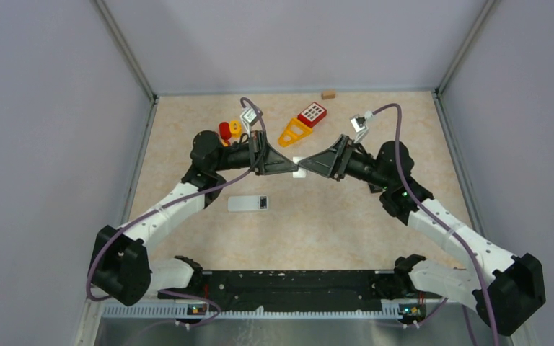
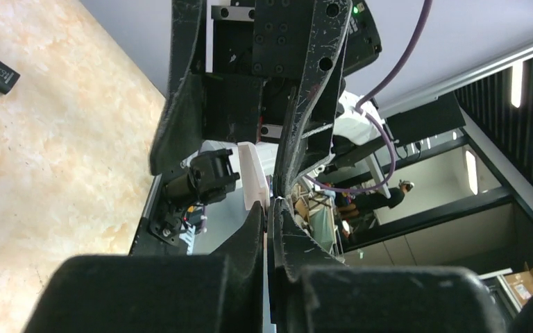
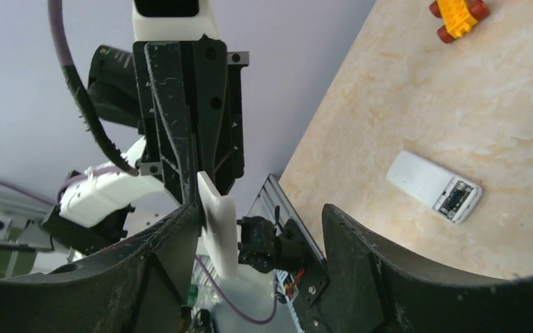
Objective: Load the batteries into the remote control
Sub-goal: Adjust the battery cover.
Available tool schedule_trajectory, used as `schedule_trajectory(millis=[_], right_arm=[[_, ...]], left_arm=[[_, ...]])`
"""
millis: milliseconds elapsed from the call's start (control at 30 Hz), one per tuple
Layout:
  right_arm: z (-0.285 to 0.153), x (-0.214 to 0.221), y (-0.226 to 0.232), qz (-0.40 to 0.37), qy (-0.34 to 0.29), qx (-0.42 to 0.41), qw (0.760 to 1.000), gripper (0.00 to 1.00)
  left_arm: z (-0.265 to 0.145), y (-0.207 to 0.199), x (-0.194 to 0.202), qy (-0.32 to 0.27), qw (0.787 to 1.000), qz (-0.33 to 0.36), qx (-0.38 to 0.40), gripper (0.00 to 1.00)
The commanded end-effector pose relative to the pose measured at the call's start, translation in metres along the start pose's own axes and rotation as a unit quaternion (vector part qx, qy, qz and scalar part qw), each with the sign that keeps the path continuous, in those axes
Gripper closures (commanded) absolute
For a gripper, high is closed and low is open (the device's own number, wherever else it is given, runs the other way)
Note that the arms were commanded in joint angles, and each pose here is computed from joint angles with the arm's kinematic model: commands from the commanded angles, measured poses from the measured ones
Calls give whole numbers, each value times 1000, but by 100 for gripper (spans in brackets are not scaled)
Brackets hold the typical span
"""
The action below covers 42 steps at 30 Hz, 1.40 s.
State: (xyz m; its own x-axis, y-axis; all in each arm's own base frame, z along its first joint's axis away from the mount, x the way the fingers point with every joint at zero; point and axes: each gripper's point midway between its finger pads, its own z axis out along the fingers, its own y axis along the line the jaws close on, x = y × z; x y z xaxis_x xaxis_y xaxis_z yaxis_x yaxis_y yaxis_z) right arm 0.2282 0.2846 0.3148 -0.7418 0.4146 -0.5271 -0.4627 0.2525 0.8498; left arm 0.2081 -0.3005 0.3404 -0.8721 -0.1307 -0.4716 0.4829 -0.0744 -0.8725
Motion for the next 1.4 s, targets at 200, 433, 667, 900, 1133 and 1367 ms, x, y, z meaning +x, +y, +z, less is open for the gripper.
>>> schedule_trajectory(millis=[200,433,667,900,1133,1367], right_arm=[[-20,14,55,-58,36,-144,987,57],[-22,20,58,-54,51,-164,984,86],[-16,15,50,-48,38,-147,987,100],[5,31,-12,21,45,-47,998,100],[41,71,-65,72,73,34,994,100],[71,107,-100,118,94,65,986,100]], left_arm=[[-10,-13,13,28,999,25,22,100],[-12,-13,12,32,999,20,24,100],[-16,-1,11,31,999,14,3,59],[-69,83,-1,-51,984,-16,-171,12],[-154,172,14,-111,906,-48,-405,1],[-216,202,18,-177,819,-66,-542,1]])
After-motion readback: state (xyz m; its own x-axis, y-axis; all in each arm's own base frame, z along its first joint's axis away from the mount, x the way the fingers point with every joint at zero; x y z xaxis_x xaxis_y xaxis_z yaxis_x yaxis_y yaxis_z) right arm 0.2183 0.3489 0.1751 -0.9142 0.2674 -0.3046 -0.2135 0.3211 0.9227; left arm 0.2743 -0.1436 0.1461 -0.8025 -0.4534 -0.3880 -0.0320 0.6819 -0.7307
